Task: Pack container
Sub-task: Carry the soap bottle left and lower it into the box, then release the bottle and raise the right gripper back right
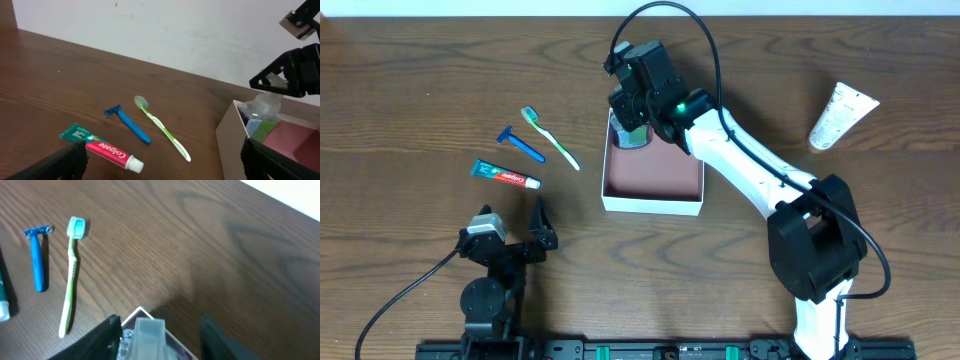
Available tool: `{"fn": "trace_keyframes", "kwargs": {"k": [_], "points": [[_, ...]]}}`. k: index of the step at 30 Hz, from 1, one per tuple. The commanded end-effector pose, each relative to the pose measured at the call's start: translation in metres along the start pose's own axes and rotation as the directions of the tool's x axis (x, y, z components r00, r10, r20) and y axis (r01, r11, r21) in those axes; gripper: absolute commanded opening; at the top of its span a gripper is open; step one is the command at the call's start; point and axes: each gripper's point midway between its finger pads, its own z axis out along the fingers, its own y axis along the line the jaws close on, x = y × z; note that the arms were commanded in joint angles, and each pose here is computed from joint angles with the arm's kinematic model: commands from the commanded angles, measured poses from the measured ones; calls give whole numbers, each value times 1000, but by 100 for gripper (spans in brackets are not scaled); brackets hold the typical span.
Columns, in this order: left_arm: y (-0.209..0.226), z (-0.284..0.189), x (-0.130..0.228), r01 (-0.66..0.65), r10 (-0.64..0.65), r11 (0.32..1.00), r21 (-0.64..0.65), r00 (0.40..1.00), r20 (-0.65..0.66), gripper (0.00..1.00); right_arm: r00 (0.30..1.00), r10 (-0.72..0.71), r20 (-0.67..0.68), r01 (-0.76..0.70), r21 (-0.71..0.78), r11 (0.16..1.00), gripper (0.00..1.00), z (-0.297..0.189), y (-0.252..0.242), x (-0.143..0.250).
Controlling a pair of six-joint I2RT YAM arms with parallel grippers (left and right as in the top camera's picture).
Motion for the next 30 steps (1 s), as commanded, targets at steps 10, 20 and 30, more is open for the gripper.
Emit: {"fn": "trace_keyframes", "kwargs": {"k": [10,20,30], "points": [[8,1,17,-13,12,1000,-28,999,-48,98,997,-14,74,15,-2,1000,57,-18,5,-28],[8,1,17,-13,12,1000,-28,999,-48,98,973,65,221,-79,56,995,62,-122,-13,-80],[8,1,17,-13,12,1000,-28,999,-48,98,931,360,66,-366,227,903,61,-197,-92,-16]]}}
